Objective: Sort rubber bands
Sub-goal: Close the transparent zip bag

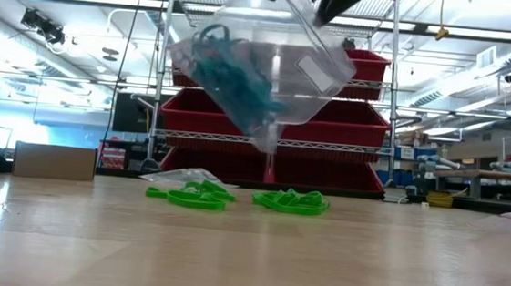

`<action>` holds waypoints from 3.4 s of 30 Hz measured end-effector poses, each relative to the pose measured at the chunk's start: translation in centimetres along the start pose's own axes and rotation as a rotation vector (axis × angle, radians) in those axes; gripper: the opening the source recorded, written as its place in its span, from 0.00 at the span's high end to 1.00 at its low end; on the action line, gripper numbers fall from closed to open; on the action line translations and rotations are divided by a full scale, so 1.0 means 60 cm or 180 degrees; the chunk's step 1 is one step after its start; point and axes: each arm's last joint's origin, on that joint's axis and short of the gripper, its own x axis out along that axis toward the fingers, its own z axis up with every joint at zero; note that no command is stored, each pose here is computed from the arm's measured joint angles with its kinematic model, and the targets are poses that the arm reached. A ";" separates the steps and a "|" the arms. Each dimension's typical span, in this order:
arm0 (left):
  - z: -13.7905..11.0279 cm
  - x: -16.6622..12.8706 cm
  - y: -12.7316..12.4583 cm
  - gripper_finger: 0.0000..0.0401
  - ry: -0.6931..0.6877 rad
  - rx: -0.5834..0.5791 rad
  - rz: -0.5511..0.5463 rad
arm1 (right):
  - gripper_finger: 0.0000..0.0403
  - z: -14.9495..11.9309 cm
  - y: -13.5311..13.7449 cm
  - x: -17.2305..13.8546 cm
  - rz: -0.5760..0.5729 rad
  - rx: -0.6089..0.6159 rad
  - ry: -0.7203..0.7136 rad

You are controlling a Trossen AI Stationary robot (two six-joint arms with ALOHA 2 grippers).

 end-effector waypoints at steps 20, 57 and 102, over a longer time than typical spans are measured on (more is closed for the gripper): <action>0.002 0.000 0.000 1.00 -0.0041 0.0000 0.0025 | 0.61 0.020 -0.012 0.001 0.0323 0.0049 -0.0528; 0.001 -0.003 -0.012 1.00 -0.0018 0.0043 -0.0121 | 0.85 -0.018 -0.004 0.058 0.0435 0.0059 -0.0245; -0.048 0.003 -0.023 0.44 0.0551 -0.0617 -0.0162 | 1.00 -0.098 -0.093 0.025 0.0208 0.0445 0.0656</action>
